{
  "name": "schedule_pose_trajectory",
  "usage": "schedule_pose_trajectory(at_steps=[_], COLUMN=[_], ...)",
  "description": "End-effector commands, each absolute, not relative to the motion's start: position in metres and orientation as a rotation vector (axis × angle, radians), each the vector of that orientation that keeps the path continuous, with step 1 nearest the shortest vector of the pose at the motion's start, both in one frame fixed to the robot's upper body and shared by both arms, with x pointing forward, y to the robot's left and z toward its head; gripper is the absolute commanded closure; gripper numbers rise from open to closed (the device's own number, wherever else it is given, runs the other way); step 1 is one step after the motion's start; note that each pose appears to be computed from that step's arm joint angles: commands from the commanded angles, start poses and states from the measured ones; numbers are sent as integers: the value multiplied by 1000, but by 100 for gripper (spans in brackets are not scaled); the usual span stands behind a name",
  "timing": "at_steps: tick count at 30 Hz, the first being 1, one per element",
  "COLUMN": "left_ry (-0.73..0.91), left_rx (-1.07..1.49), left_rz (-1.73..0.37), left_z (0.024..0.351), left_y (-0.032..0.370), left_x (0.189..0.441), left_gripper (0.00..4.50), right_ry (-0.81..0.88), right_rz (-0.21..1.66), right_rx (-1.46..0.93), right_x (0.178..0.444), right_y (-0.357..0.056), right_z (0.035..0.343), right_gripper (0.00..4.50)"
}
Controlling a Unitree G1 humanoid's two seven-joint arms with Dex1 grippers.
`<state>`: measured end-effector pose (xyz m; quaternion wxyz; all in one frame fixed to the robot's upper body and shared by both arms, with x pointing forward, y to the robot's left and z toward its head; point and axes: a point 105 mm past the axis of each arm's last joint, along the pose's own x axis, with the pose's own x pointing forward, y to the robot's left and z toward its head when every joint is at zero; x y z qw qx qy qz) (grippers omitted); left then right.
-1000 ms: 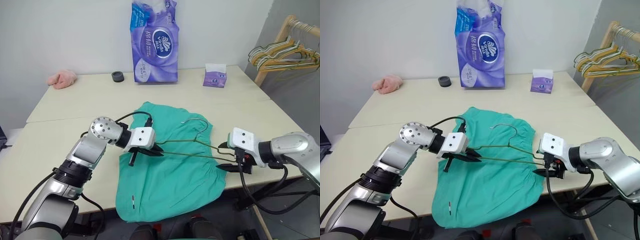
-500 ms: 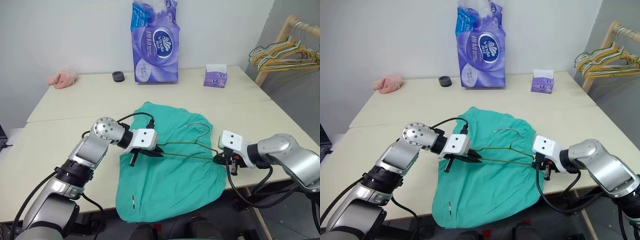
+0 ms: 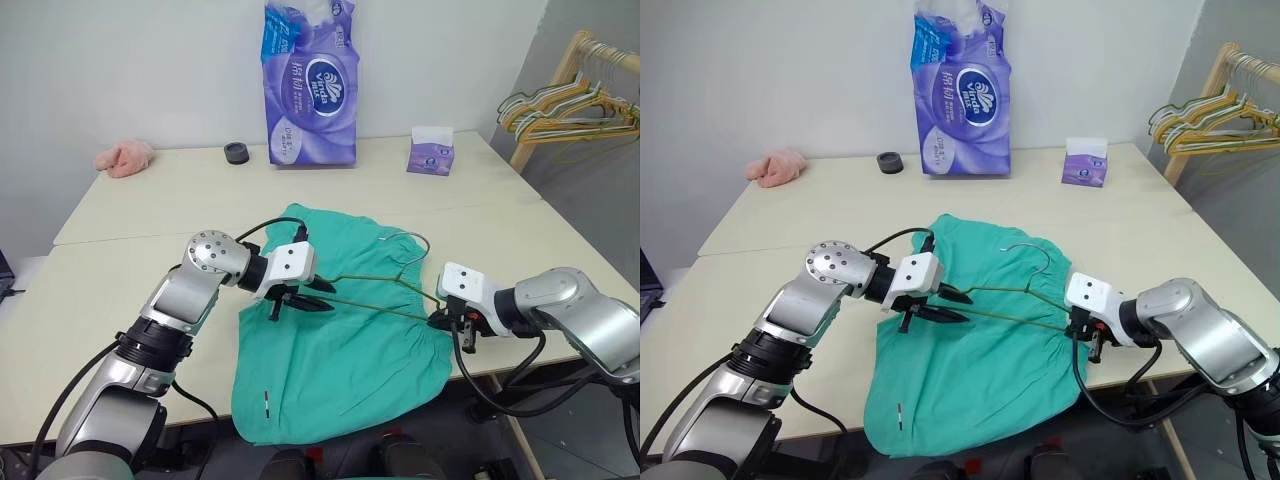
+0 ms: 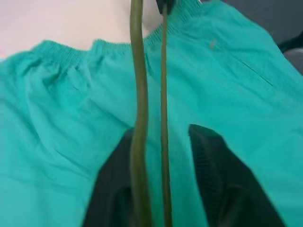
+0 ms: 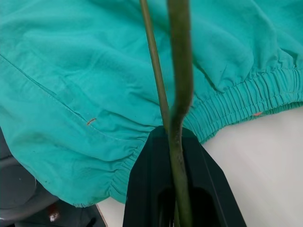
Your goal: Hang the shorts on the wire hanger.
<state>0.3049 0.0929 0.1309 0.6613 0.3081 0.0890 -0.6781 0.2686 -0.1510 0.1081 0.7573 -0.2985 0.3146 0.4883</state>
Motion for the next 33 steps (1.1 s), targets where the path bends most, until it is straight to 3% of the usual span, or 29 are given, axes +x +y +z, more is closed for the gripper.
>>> schedule_pose_trajectory(at_steps=[1, 8, 13, 26, 33], left_ry=[103, 96, 94, 189, 197], left_rx=[615, 354, 272, 275, 245], left_rz=[-1534, -1309, -1121, -1261, -1327], left_z=[150, 173, 168, 143, 145], left_y=[85, 115, 136, 131, 126], left_x=[304, 336, 357, 329, 322], left_gripper=[185, 185, 185, 185, 185], right_ry=[614, 667, 671, 834, 868], right_rz=[1052, 940, 806, 581, 482], right_rx=[-673, -611, -481, -112, 10], right_x=[272, 265, 258, 194, 187], right_y=[-152, -184, -206, -238, -249], right_z=[126, 125, 124, 93, 79], right_gripper=[450, 450, 450, 450, 450])
